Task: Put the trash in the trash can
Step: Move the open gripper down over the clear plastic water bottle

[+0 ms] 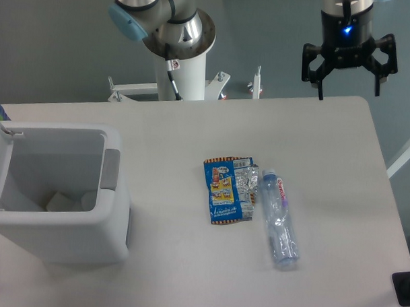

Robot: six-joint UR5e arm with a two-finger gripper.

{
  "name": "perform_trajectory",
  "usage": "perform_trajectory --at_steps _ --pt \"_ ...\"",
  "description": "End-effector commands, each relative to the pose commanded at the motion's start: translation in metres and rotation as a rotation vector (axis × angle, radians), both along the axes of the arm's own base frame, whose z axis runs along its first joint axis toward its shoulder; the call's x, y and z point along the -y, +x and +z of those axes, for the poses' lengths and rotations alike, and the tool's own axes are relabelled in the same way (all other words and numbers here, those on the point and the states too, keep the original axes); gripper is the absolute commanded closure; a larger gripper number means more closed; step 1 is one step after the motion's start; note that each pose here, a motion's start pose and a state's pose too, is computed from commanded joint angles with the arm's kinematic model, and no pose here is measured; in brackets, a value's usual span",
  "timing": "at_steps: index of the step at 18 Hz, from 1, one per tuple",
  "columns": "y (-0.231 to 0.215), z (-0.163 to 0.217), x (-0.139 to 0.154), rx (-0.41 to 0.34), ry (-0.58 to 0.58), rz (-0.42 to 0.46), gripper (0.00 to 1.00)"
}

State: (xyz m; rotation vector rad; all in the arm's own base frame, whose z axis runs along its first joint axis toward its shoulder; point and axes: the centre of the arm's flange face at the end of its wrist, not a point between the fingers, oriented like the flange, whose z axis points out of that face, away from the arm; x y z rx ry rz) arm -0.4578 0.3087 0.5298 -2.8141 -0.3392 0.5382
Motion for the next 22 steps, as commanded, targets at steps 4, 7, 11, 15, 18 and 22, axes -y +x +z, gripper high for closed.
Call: perform_trajectory --at_steps 4,7,11,15,18,22 --pt "0.003 -0.002 0.0 0.005 0.0 -0.002 0.0" --pt "0.012 -0.018 0.003 0.035 -0.007 0.006 0.0" --pt "0.021 -0.057 0.003 0.106 -0.028 -0.002 0.0" --pt "0.029 -0.08 -0.001 0.15 -0.038 -0.013 0.0" --pt "0.037 -0.105 0.001 0.205 -0.041 0.008 0.0" --pt "0.039 -0.123 -0.003 0.243 -0.045 0.028 0.0"
